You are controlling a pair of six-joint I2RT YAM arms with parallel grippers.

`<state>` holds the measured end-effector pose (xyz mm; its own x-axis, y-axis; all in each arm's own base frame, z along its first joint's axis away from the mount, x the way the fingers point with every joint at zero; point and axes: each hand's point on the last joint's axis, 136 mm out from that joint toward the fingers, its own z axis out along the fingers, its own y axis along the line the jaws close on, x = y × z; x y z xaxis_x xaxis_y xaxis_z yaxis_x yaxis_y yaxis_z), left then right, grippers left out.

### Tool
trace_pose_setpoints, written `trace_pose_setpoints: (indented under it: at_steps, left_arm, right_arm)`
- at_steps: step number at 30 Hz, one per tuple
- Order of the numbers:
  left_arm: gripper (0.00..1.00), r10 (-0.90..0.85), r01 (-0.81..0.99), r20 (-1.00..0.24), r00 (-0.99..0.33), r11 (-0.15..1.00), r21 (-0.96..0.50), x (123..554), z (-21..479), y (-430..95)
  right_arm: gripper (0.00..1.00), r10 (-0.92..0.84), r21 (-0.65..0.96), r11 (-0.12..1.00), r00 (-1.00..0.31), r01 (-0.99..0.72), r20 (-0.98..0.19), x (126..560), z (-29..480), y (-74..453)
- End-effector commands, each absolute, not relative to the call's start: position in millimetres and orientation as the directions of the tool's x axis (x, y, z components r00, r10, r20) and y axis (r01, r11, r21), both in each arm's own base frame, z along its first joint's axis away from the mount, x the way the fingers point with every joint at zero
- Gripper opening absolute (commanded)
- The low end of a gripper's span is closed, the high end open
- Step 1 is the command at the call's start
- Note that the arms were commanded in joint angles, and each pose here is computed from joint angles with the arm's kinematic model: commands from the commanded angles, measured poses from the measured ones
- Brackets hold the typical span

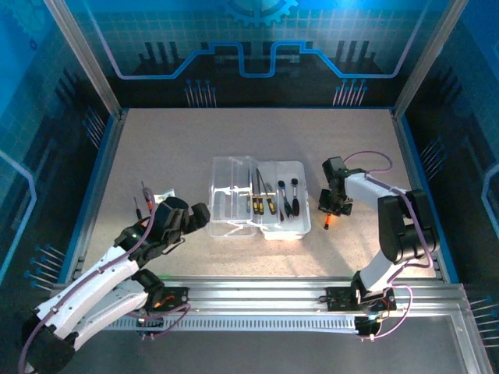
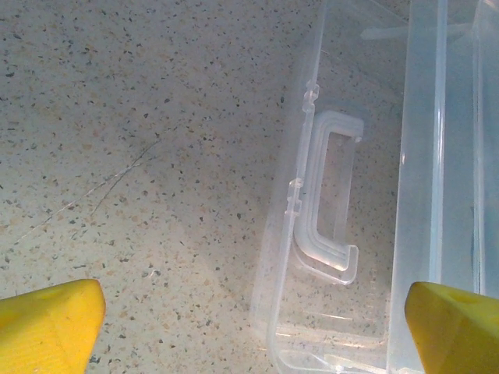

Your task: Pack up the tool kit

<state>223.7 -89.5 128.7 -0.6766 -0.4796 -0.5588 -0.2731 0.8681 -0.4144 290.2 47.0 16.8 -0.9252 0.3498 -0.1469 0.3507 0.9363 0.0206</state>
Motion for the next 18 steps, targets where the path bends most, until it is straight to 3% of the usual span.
trace_pose_setpoints:
  at_steps: [1,9,18]
  left_arm:
    - [0.99,-0.466,-0.269,-0.585,-0.664,0.879,-0.395,224.5,143.2,-83.4]
    - [0.99,-0.486,-0.311,-0.590,-0.645,0.872,-0.378,212.4,152.8,-68.2]
    - [0.99,-0.537,-0.342,-0.636,-0.555,0.844,-0.414,196.7,175.9,-43.7]
  right_arm:
    - [0.08,0.327,0.064,0.945,-0.931,0.320,-0.164,287.7,30.8,50.4]
    - [0.07,0.239,0.133,0.969,-0.928,0.209,-0.287,301.2,87.8,77.3]
    - [0.07,0.084,0.250,0.968,-0.895,-0.032,-0.439,305.2,167.7,174.5]
